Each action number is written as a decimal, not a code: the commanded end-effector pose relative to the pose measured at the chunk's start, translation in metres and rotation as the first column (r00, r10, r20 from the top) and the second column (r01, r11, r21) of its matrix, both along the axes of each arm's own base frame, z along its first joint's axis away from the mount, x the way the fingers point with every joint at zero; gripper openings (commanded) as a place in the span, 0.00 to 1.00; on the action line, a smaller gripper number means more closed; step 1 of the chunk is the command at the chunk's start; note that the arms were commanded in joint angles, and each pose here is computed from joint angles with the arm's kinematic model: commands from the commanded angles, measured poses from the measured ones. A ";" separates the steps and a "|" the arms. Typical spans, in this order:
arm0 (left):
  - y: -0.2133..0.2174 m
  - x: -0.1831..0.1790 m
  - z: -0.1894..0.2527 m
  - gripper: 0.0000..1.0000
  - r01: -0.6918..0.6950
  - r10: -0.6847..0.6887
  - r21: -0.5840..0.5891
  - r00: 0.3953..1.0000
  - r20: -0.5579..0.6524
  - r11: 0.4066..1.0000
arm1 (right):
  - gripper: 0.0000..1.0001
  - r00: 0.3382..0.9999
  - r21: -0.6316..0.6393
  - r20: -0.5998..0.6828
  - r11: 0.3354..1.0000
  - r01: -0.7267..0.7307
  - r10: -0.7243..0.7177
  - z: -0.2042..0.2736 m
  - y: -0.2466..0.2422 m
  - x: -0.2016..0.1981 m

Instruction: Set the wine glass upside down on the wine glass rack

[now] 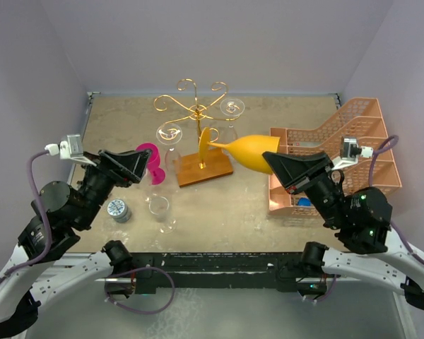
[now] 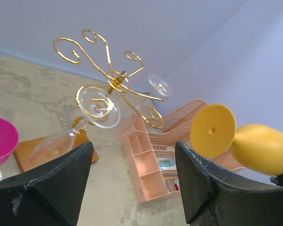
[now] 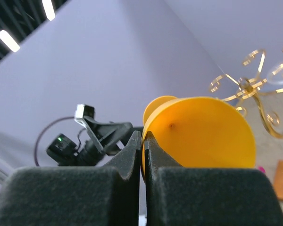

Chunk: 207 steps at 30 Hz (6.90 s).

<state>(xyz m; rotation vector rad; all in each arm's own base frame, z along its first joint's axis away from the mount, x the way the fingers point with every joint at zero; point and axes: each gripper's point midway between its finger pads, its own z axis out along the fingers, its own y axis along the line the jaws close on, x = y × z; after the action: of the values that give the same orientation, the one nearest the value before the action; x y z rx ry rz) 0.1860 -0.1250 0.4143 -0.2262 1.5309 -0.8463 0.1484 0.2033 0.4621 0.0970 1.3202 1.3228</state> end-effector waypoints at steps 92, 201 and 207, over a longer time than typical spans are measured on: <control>0.013 0.007 0.100 0.00 -0.225 -0.071 0.499 0.860 0.506 0.837 | 0.62 0.869 0.023 0.369 0.931 -0.363 0.330 0.126 0.174 0.000; 0.012 0.086 0.015 0.00 -0.464 0.464 -0.026 0.885 0.022 0.886 | 0.55 0.948 0.119 0.213 0.957 -0.264 0.235 0.058 0.141 0.035; -0.020 0.105 0.013 0.00 -0.419 0.419 -0.007 0.908 0.019 0.908 | 0.54 0.944 0.125 0.226 0.954 -0.272 0.240 0.056 0.130 0.026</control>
<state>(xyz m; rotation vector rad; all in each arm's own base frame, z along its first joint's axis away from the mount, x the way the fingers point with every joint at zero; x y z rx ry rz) 0.2856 -0.1342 0.3957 -0.4942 1.4709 -0.4090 0.1804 0.3530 0.4967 -0.1374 1.1758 1.6089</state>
